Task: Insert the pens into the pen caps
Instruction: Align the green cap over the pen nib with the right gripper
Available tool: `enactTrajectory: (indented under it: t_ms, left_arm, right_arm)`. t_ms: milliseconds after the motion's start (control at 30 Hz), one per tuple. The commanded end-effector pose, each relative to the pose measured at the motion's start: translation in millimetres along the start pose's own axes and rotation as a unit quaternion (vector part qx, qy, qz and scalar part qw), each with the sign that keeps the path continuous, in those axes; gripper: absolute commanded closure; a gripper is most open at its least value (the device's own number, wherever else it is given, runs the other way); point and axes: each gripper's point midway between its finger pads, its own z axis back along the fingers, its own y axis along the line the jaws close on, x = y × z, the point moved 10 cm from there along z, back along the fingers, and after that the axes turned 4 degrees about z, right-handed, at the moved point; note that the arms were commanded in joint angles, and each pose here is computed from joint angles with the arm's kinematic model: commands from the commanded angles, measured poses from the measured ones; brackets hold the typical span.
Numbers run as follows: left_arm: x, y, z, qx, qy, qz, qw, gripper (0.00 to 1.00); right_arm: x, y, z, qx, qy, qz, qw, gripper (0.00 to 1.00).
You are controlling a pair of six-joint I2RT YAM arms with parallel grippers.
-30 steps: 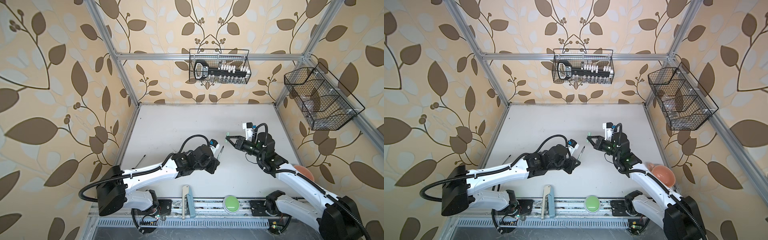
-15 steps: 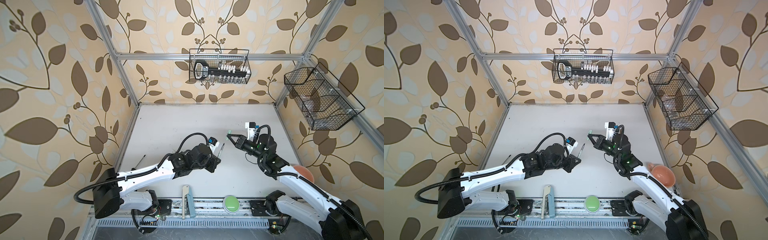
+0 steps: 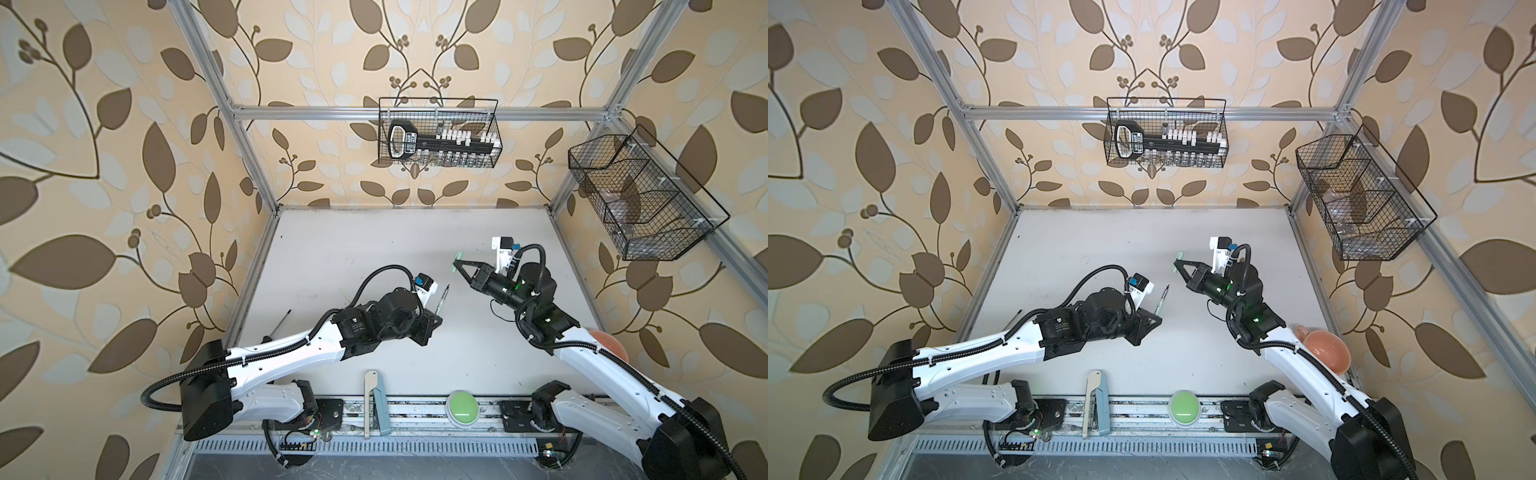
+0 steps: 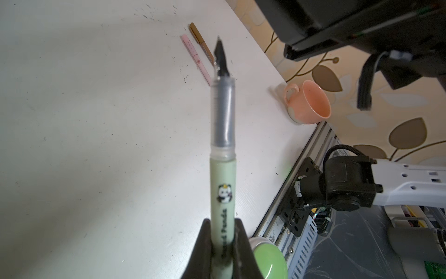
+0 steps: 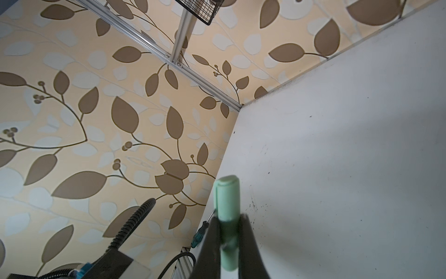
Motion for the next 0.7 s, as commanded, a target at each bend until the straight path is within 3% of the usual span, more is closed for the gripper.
enactTrajectory:
  t_ms: [0, 667]
  left_arm:
    - [3, -4, 5, -0.012, -0.020, -0.018, 1.000, 1.00]
    - [1, -1, 7, -0.006, -0.031, -0.021, 0.999, 1.00]
  right_arm:
    - [7, 11, -4, 0.016, -0.008, 0.007, 1.000, 1.00]
    - [-10, 11, -5, 0.012, 0.016, 0.012, 1.000, 1.00]
